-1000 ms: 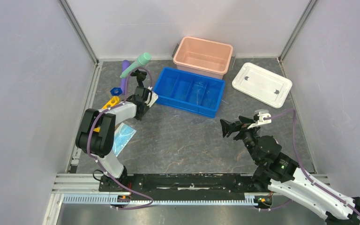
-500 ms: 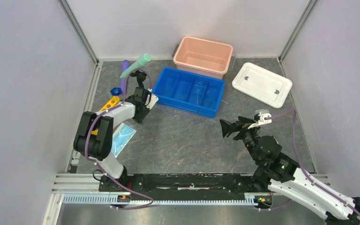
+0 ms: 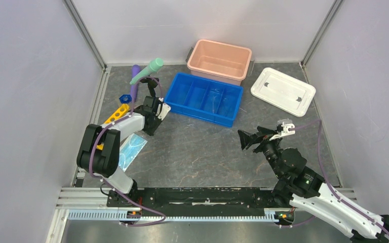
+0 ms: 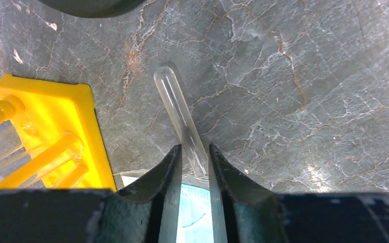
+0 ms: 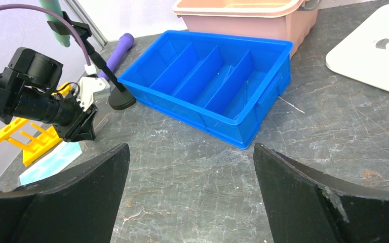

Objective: Organize the chemistry lab equipment

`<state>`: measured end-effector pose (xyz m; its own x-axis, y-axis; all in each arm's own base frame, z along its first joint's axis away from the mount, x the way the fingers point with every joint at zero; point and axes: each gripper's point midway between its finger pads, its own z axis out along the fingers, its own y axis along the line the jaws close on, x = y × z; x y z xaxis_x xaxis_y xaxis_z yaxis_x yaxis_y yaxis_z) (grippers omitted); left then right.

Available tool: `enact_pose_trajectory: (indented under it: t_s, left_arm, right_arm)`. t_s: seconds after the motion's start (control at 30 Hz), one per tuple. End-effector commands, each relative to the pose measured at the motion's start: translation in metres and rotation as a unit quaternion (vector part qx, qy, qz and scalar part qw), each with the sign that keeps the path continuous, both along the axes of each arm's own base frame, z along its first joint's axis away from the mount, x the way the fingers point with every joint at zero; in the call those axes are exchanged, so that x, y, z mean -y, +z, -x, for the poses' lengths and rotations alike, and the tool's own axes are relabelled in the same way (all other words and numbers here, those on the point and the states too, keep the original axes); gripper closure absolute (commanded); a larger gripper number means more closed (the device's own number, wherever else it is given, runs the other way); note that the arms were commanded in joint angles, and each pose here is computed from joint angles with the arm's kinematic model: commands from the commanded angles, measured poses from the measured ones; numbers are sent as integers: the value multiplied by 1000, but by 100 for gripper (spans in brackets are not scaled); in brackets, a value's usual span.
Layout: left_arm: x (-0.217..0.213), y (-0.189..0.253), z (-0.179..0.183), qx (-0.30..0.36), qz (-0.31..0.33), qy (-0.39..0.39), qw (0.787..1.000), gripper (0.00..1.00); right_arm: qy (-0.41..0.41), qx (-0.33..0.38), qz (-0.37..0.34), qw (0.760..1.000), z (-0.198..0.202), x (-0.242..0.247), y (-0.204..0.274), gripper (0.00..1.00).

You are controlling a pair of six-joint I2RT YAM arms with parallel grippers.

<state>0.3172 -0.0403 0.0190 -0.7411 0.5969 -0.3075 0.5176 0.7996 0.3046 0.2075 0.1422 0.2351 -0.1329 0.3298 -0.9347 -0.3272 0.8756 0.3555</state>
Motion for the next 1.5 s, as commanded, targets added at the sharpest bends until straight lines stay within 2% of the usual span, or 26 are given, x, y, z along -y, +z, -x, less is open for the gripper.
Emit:
enact_pose_trajectory:
  t_s: [0.0, 0.23, 0.47, 0.67, 0.83, 0.97, 1.07, 1.13, 1.27, 1.3, 1.37, 1.47]
  left_arm:
    - [5, 3, 3, -1, 20, 11, 1000, 67]
    - [10, -8, 12, -41, 34, 27, 998, 65]
    - [18, 3, 19, -47, 59, 35, 997, 77]
    - [45, 29, 33, -32, 152, 39, 987, 79]
    - [78, 63, 43, 2, 266, 32, 963, 78]
    - [103, 103, 48, 49, 358, 6, 932, 76]
    - [124, 135, 53, 69, 432, -13, 899, 76]
    - [141, 156, 61, 74, 493, -30, 866, 76]
    - [165, 206, 72, 117, 608, -68, 782, 75]
    - [168, 214, 77, 121, 627, -72, 766, 75]
    - [170, 224, 83, 136, 644, -85, 748, 74]
    - [175, 229, 92, 145, 644, -119, 742, 72]
  right_arm:
    - [1, 6, -21, 1000, 2, 1, 8, 2]
    - [2, 8, -22, 1000, 2, 1, 10, 2]
    - [12, 2, -29, 1000, 5, -2, 8, 2]
    - [20, -4, -28, 999, 5, -6, 7, 3]
    - [35, -8, -14, 999, 3, -17, 5, 5]
    - [80, 13, -7, 997, 2, -40, 13, 7]
    - [121, 36, -8, 992, 5, -58, 19, 12]
    - [146, 56, -18, 987, 6, -71, 25, 17]
    - [212, 93, -56, 971, 17, -97, 32, 30]
    - [225, 102, -67, 967, 20, -102, 33, 35]
    - [248, 117, -85, 958, 24, -111, 37, 44]
    - [272, 129, -97, 949, 25, -126, 43, 53]
